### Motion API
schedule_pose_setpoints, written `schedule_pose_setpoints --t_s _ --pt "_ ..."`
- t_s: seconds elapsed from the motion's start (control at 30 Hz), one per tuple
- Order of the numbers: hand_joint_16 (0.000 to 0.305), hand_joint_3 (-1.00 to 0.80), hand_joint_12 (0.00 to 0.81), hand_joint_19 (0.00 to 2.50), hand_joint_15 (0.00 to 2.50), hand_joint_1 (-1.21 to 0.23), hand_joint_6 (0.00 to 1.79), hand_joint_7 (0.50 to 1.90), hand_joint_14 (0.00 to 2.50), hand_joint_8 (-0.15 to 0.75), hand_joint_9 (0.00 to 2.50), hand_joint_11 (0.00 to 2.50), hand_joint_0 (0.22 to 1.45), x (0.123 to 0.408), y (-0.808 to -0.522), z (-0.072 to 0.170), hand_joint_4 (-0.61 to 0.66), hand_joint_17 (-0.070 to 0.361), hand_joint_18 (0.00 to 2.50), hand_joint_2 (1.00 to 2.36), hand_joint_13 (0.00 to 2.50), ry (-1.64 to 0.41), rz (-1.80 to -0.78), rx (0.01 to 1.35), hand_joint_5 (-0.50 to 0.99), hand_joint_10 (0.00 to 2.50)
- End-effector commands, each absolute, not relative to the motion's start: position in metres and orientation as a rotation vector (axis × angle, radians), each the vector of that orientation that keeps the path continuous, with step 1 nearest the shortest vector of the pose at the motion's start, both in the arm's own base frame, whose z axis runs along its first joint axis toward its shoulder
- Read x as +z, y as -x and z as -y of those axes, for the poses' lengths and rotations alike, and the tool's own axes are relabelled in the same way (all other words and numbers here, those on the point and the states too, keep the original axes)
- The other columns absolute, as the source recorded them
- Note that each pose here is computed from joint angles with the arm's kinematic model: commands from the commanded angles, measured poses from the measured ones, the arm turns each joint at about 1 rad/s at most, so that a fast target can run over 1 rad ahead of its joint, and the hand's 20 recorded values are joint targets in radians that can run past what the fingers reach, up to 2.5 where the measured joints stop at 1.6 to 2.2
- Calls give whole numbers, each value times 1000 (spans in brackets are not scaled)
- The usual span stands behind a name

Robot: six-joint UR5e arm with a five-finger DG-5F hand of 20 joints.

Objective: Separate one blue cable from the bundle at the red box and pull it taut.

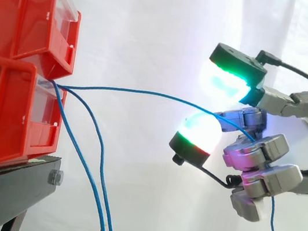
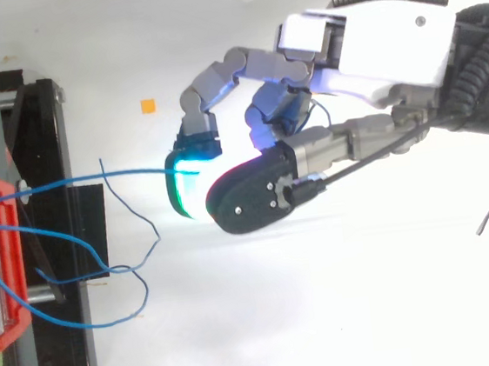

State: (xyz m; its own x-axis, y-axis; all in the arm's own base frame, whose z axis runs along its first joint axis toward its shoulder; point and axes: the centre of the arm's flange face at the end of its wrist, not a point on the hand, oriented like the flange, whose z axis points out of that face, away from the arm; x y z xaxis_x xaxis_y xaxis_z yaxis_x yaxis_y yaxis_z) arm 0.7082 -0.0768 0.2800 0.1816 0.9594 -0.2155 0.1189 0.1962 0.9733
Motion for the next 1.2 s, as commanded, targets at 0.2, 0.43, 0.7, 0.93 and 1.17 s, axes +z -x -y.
schedule_pose_setpoints --t_s 0.2,0.43,0.7,0.93,1.17 --pt "63 -426 412 939 1705 -660 891 1061 82 355 1011 1721 649 283 -710 85 91 142 1030 1006 1430 -1211 -1174 857 -185 1070" --pt "64 -383 408 938 1702 -705 895 1072 92 359 1004 1722 658 282 -711 89 105 143 1027 1009 1422 -1219 -1150 839 -186 1070" --pt "71 -500 448 927 1610 -437 895 1034 192 397 1013 1653 499 282 -709 97 159 160 1079 1000 1442 -1239 -1115 799 -196 1158" --pt "73 -500 458 921 1600 -407 894 1018 211 397 1013 1660 490 283 -709 103 170 164 1083 1000 1442 -1256 -1071 764 -200 1149" --pt "69 -500 431 943 1643 -549 893 1042 165 375 996 1704 538 280 -709 106 161 155 1042 1000 1425 -1265 -1058 745 -200 1090"
